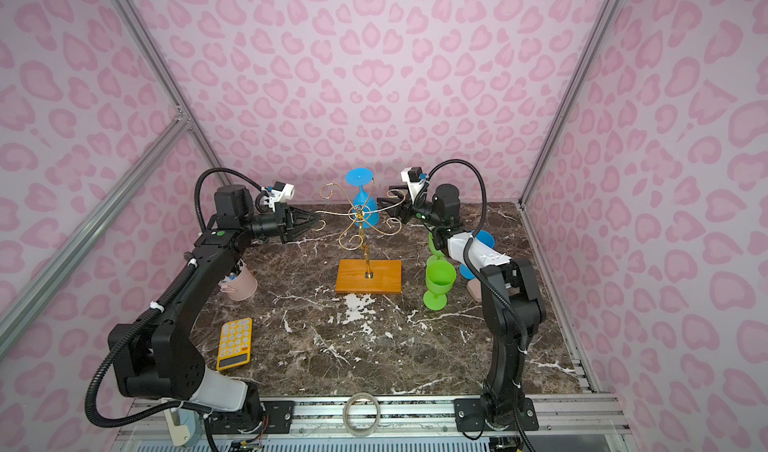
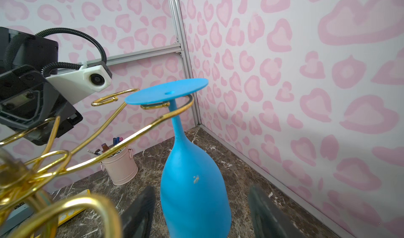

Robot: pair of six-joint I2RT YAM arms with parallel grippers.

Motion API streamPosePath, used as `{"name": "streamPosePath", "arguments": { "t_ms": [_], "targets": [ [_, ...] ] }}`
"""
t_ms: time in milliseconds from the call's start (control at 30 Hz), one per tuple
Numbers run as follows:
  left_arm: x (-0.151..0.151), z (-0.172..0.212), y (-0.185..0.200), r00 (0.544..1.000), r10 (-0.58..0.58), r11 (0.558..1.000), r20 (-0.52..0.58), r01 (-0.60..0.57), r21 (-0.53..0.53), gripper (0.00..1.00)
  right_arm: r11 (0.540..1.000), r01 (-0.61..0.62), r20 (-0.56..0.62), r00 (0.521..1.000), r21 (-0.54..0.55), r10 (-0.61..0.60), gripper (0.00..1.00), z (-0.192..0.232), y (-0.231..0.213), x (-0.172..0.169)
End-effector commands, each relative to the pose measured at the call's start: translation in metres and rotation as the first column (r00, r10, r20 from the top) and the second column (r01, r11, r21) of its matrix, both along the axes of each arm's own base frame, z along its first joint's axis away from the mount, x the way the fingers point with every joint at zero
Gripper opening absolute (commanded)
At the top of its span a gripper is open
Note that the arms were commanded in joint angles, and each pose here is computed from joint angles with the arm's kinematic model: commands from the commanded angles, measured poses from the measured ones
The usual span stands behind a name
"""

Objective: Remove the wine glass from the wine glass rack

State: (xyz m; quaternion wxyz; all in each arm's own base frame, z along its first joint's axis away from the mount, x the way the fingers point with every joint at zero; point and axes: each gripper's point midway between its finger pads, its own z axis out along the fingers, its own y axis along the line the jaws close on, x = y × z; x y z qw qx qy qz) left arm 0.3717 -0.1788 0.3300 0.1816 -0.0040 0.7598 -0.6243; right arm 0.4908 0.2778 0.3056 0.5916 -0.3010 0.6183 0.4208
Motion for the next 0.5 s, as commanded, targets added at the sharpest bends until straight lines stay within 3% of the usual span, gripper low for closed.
{"name": "streamPosePath", "arguments": {
  "t_ms": [0, 467],
  "targets": [
    [0.003, -0.011, 0.001, 1.0, 0.013, 0.999, 0.013, -0.014, 0.037, 0.04, 0.999, -0.038, 0.02, 0.999, 0.004, 0.038, 0.69, 0.003, 0.011, -0.002],
    [0.005, -0.013, 0.0, 1.0, 0.004, 1.0, 0.003, -0.004, 0.031, 0.04, 0.998, -0.064, 0.043, 0.997, 0.006, 0.064, 0.69, 0.011, 0.042, 0.006]
  ]
}}
